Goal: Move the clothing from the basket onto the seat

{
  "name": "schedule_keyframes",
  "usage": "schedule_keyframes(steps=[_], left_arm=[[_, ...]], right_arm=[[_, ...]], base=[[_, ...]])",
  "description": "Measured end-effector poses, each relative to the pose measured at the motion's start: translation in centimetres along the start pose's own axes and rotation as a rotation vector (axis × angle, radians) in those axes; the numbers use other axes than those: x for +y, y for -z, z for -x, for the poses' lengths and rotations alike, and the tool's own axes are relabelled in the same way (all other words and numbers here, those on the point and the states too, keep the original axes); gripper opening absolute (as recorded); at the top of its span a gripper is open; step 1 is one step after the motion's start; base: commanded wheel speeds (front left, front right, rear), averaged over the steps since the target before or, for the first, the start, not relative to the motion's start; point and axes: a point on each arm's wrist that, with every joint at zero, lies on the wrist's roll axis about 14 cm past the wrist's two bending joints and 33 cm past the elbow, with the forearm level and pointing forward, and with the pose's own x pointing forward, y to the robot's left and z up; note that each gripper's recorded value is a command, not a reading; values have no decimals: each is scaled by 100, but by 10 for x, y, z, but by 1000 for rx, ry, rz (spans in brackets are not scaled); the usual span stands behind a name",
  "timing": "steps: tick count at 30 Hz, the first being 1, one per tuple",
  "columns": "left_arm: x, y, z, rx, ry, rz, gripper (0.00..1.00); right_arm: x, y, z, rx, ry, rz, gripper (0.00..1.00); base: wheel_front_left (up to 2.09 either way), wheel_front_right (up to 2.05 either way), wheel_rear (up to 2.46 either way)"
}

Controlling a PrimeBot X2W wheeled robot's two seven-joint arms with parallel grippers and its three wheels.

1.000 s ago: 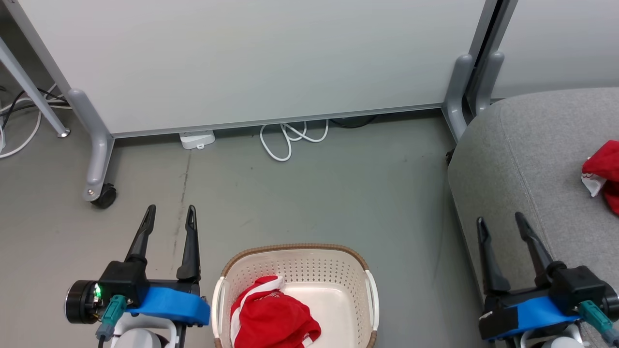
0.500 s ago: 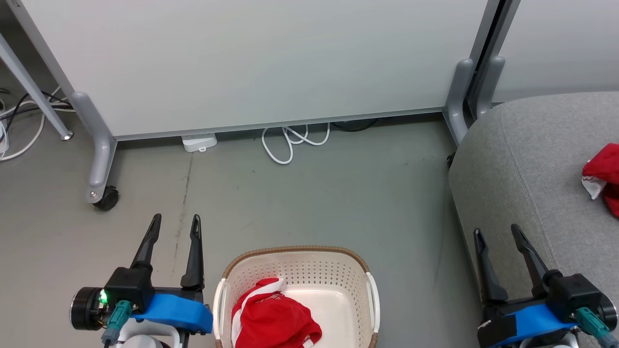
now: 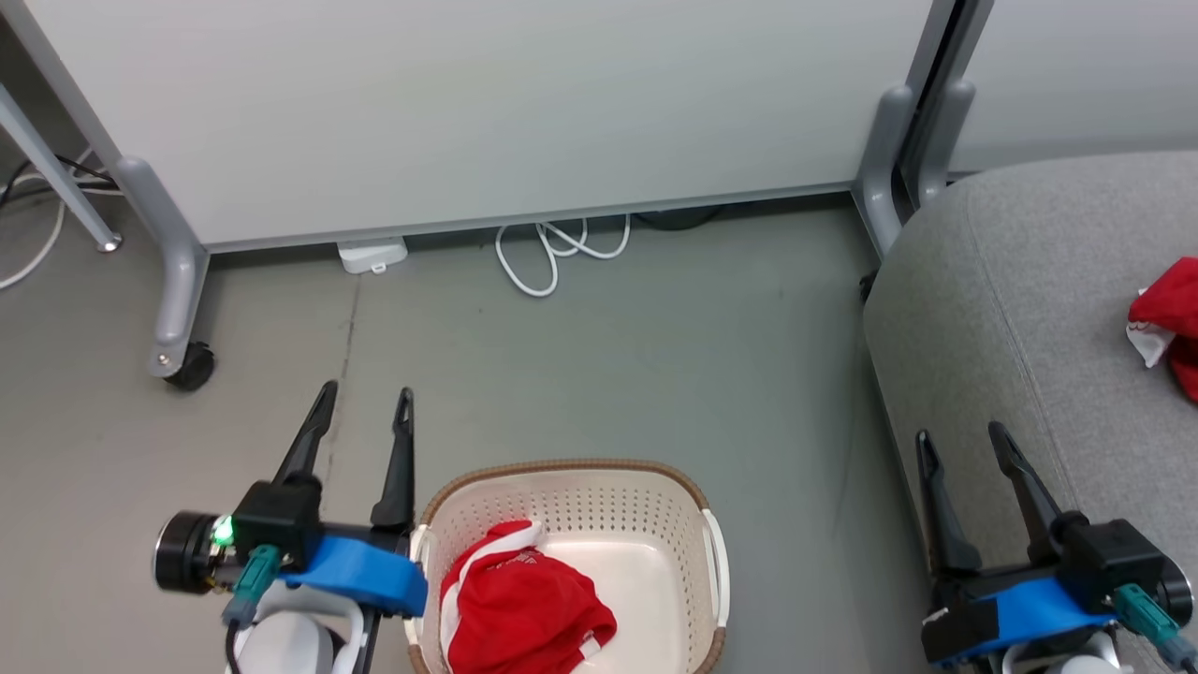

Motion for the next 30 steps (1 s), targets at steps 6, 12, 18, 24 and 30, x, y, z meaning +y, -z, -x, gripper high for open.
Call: schedule_keyframes(steps=[6, 12, 18, 24, 30], left_arm=[[-20, 12, -31, 38, 106, -53, 100], [-44, 49, -58, 143, 254, -116, 100], [-61, 105, -73, 289, 394, -181, 100], [-76, 165, -74, 444, 530, -250, 100], [-81, 226, -57, 623, 639, -306, 100]], right_arm=[[0, -1, -16, -9, -5, 2, 100], [-4, 2, -37, -13, 0, 5, 100], [-17, 16, -53, 10, 26, 12, 100], [-31, 34, -64, 46, 55, 24, 100], [-39, 59, -68, 105, 70, 33, 100]], base=[[0, 0, 0], [0, 0, 0], [0, 0, 0], [0, 0, 0], [0, 0, 0]])
